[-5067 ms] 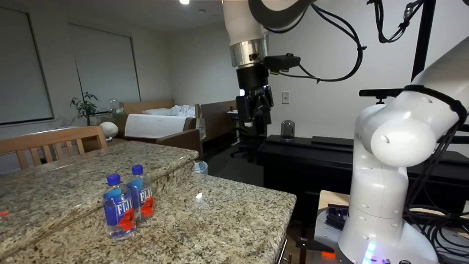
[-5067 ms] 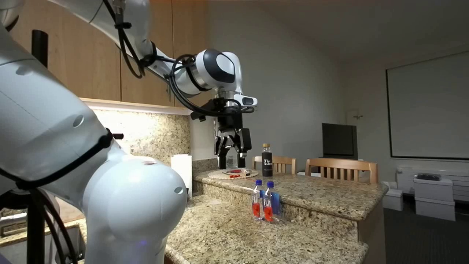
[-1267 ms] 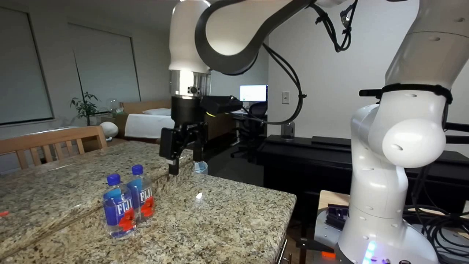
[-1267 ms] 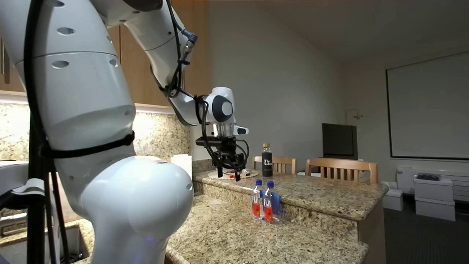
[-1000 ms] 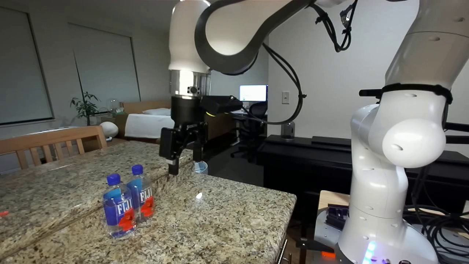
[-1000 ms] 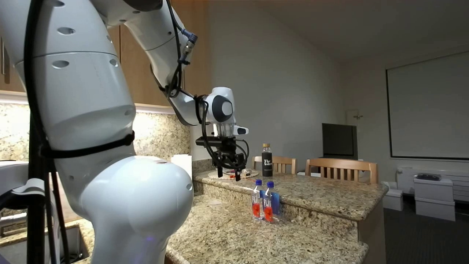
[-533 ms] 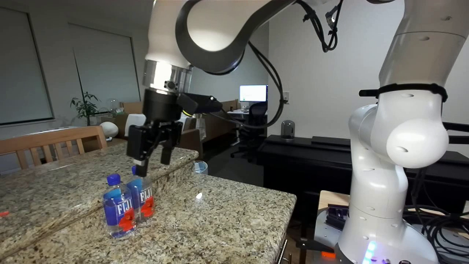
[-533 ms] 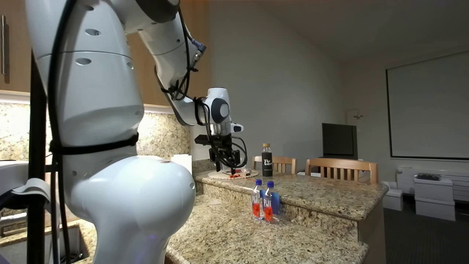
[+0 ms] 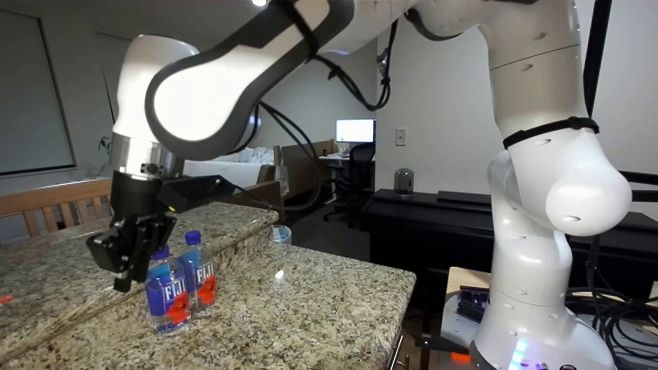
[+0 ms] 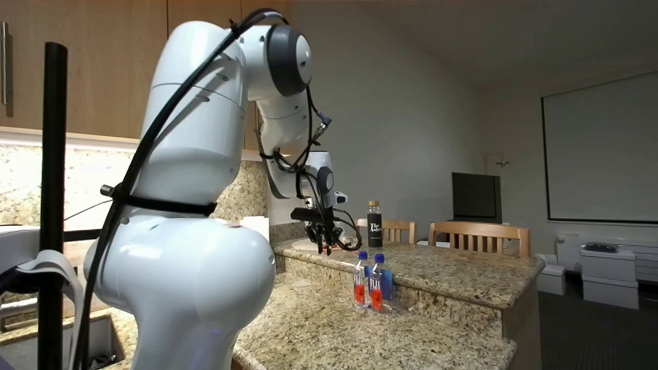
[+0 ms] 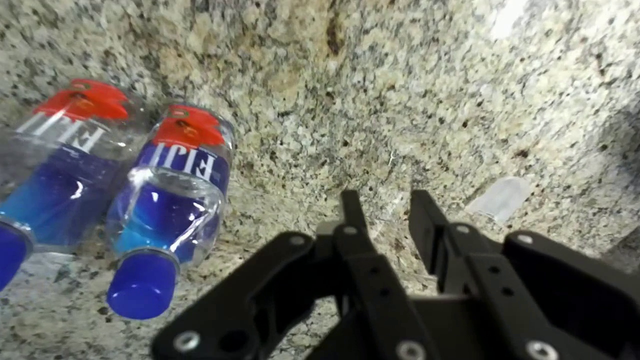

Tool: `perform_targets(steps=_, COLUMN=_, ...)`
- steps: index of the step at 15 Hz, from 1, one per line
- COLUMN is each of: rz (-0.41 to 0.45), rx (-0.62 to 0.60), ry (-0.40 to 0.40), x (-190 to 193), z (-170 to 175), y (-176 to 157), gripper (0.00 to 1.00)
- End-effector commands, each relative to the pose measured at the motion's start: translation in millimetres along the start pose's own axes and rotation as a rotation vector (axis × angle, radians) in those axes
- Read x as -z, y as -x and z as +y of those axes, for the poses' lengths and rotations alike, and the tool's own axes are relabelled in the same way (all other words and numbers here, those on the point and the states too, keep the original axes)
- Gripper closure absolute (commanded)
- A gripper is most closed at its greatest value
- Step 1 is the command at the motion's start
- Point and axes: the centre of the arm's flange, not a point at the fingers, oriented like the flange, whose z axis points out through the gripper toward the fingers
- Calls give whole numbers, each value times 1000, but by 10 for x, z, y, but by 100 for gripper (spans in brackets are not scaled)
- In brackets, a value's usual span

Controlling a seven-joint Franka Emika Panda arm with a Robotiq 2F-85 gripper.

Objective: Move the bottles to the right

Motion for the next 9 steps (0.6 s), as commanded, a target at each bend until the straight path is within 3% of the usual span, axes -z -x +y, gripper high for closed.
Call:
perform_targets(steps=1, rz=-5, rx=2, ry=-7, x=-121, z=18, y=-102, gripper=91)
perform_targets(steps=2, rz=-11, rx=-3, ry=-11, x=-221, z=36, y=-166, gripper=81)
perform_targets(steps=5, rz=-12, rx=-3, ry=-11, x=-238, z=34, y=-173, gripper=92)
perform_targets(steps=9, rz=-18, rx=-10, ry=-7, x=-193, z=-36, y=-354, gripper=91)
